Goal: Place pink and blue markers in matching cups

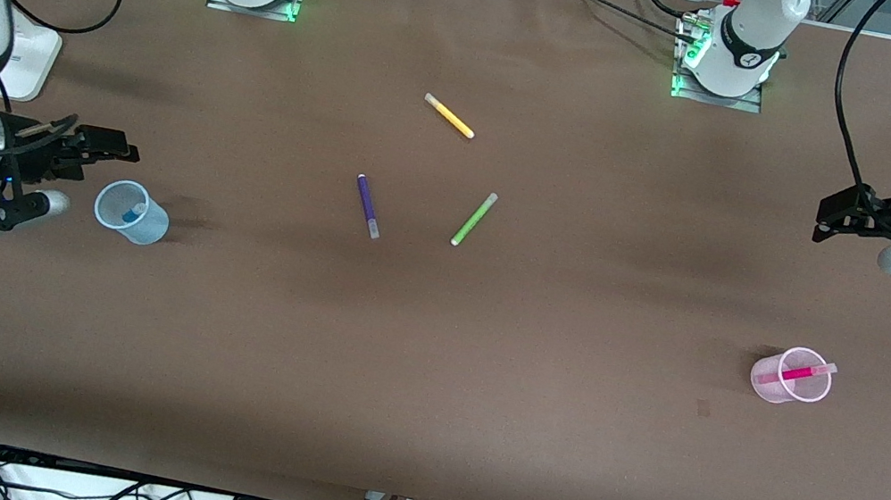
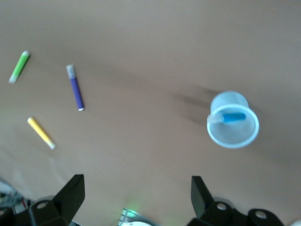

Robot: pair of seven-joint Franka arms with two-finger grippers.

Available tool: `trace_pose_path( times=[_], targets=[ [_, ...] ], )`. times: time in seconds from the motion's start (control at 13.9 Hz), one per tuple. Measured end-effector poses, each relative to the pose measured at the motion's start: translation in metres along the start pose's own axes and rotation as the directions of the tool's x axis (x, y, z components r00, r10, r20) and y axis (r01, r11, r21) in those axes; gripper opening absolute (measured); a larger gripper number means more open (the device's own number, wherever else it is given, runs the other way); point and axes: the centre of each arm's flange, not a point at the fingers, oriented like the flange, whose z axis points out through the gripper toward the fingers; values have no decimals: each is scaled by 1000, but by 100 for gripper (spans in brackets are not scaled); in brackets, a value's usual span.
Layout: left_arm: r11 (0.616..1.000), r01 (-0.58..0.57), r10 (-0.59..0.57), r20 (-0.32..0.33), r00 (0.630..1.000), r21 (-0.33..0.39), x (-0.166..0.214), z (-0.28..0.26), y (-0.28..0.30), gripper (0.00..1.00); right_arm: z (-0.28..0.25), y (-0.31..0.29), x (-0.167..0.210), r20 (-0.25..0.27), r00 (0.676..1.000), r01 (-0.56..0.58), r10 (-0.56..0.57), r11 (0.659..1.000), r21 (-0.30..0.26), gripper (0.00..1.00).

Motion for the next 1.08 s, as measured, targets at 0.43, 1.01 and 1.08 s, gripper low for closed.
trace_pose_path(
  times=[0.43, 1.01, 1.08],
  targets=[
    [1000, 20, -20, -14, 1000, -6, -5, -1, -2, 100, -12, -50, -37, -33, 976, -217, 214, 965, -150, 100],
    [998, 43, -44, -36, 998, -45, -4, 0, -11, 100, -94, -45, -164, -247, 933, -308, 263, 937, -165, 100],
    [998, 40, -42, -36, 998, -45, -4, 0, -10, 100, -94, -42, -169, -242, 932, -315, 272, 935, -162, 100]
  ],
)
